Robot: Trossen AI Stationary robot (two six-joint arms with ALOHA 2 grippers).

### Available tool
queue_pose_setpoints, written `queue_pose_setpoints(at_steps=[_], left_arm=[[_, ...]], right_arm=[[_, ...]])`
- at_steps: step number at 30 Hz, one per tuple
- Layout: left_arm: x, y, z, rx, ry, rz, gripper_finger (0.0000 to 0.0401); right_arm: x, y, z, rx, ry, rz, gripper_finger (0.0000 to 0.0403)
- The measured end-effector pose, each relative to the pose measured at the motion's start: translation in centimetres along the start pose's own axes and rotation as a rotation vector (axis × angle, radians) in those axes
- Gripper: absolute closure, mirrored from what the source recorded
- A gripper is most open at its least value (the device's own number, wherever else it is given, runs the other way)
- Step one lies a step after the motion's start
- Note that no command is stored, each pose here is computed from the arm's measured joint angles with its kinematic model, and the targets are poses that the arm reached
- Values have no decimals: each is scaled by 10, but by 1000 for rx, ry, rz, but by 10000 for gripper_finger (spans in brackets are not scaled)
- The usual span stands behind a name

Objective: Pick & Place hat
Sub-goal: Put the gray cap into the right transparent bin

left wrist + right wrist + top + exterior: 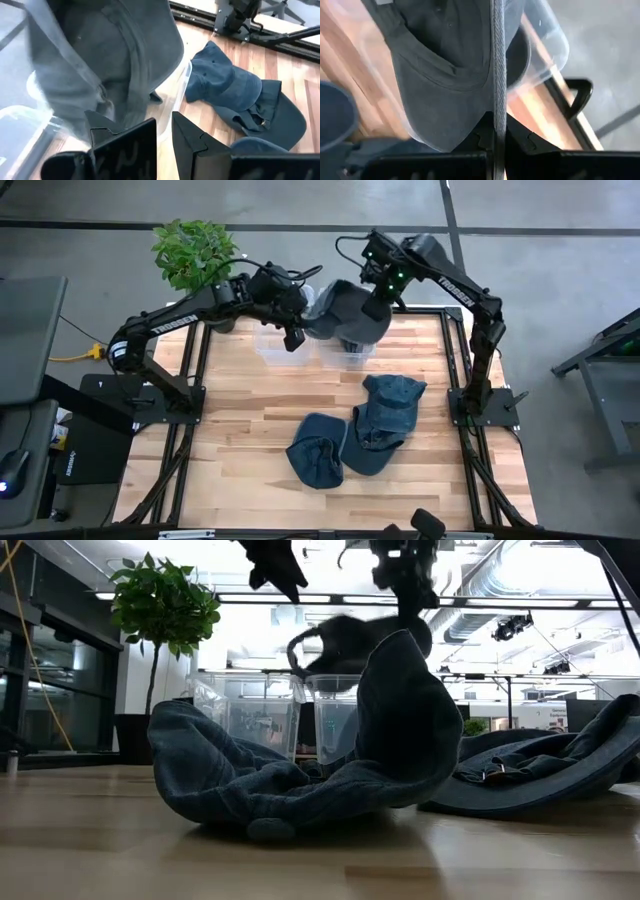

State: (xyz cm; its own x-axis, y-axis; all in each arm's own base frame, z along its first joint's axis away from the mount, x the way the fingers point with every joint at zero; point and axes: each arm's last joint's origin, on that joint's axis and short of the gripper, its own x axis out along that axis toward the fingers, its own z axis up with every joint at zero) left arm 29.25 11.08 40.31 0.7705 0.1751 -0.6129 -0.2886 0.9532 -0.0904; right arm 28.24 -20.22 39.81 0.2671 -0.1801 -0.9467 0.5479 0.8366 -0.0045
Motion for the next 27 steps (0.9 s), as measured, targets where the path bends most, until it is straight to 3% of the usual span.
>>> queue_pose_setpoints(at_steps=[12, 21, 27], left_arm=[[7, 1, 0, -8, 9, -6, 401], [7, 1, 0, -12, 11, -6, 401], [7, 1, 0, -13, 14, -5, 401]], right_arm=[[40, -16, -10, 55, 161, -66, 398], [41, -16, 4, 26, 19, -64, 333], [40, -18, 13, 36, -78, -90, 310]])
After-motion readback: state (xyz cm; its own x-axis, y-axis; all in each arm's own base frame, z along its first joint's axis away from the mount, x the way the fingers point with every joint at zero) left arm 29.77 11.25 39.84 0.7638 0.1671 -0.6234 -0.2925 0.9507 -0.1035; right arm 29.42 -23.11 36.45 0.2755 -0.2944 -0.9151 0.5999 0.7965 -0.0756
